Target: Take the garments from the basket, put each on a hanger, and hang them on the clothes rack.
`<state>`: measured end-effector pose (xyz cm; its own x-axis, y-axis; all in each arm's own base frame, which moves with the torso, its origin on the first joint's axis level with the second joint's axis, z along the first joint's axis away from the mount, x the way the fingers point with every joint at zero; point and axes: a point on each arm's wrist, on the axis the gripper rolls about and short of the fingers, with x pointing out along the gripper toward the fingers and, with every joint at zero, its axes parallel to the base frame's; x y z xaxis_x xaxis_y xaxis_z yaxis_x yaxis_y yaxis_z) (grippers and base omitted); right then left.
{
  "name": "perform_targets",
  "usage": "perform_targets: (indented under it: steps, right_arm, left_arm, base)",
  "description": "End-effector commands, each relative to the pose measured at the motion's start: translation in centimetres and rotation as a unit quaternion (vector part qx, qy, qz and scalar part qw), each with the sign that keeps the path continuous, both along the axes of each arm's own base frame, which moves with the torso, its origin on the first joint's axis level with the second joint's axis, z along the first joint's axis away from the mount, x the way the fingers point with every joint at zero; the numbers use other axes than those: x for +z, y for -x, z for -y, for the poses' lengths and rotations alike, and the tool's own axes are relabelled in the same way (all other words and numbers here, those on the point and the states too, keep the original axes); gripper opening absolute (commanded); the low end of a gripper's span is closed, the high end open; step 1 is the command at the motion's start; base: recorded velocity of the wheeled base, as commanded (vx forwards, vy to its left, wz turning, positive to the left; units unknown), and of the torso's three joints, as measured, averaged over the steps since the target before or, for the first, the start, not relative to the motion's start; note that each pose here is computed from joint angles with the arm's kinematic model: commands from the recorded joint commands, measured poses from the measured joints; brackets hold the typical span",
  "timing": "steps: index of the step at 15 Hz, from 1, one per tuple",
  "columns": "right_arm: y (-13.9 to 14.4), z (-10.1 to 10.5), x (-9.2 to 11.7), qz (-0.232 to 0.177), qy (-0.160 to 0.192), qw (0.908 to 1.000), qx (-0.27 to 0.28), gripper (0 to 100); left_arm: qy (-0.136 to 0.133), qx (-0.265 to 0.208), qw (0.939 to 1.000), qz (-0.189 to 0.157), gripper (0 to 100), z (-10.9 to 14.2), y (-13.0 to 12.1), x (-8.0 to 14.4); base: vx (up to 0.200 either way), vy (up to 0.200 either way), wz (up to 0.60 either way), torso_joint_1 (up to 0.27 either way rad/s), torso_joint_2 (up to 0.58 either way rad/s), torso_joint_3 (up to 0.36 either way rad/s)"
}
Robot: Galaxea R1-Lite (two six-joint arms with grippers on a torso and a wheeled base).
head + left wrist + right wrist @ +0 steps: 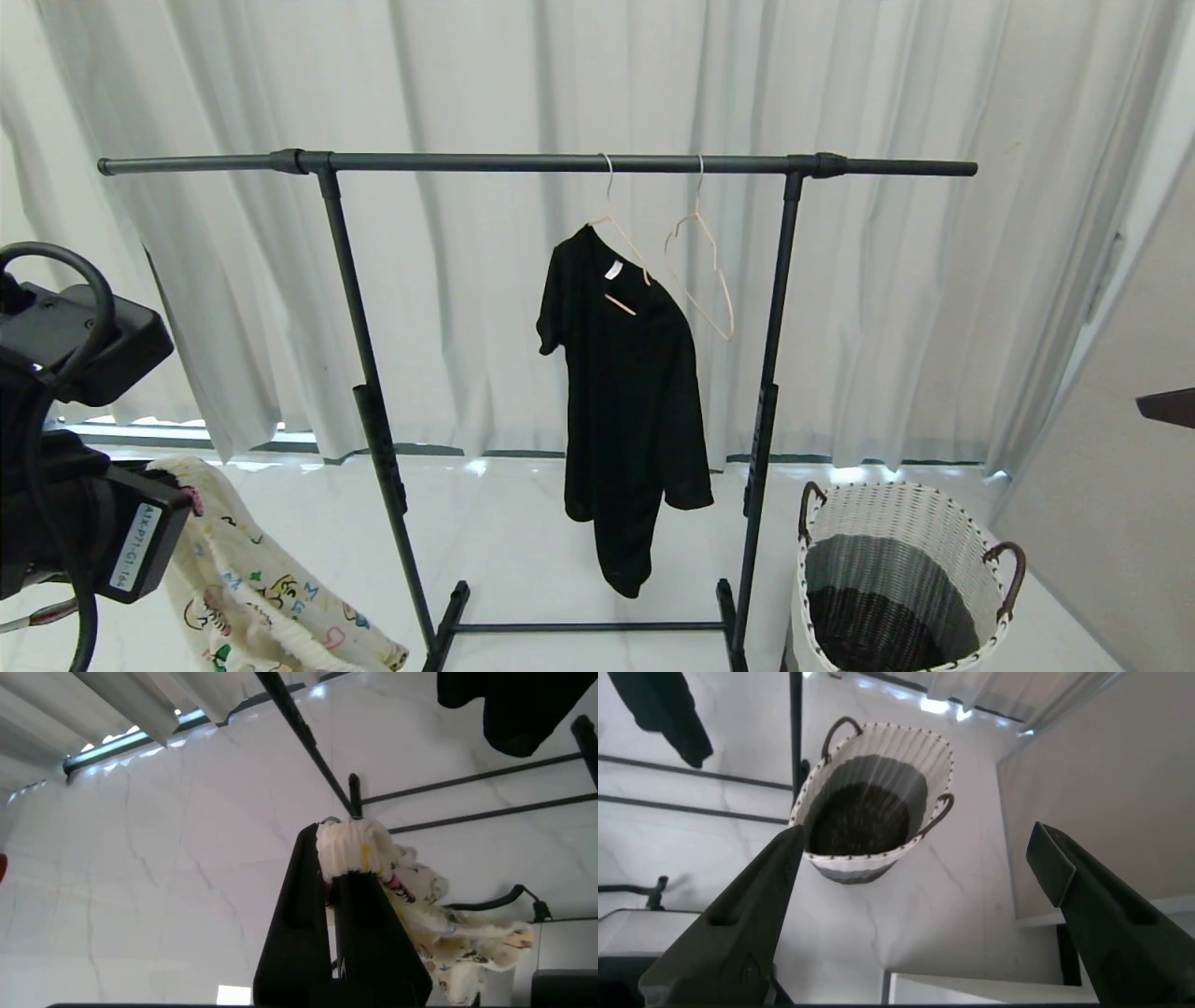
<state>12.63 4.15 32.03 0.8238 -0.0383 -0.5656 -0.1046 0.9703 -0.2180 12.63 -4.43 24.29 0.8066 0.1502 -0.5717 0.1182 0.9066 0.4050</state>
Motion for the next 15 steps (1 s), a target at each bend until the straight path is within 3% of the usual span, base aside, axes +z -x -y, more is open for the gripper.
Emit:
perform_targets:
  steps: [1, 6, 12, 15]
  right_arm:
    - [-0.1, 0.0, 0.0, -0.001, 0.001, 1.0, -0.001, 100]
    - [-0.1, 0.0, 0.3, 0.02, -0.009, 0.9997, -0.004, 100]
    - [-0.1, 0.1, -0.8, 0.02, -0.001, 0.9998, -0.006, 100]
    - [-0.2, 0.1, -0.8, 0.019, 0.002, 0.9998, -0.005, 100]
  left_arm:
    - [0.001, 0.0, 1.0, 0.003, 0, -0.1, 0.2, 0.1]
    - [0.0, 0.001, 1.0, 0.0, 0, -0.1, 0.2, -0.1]
    - [-0.002, 0.006, 1.0, 0.005, 0, -0.2, 0.3, 0.0]
    - [-0.002, 0.007, 0.9999, 0.007, 0, -0.2, 0.4, 0.1]
  base:
    - [0.0, 0.0, 0.0, 0.198, -0.47, -0.266]
    - [0.0, 0.0, 0.0, 0.213, -0.49, -0.274]
    - [0.0, 0.0, 0.0, 0.238, -0.51, -0.276]
    - [0.0, 0.067, 0.0, 0.077, -0.17, -0.093]
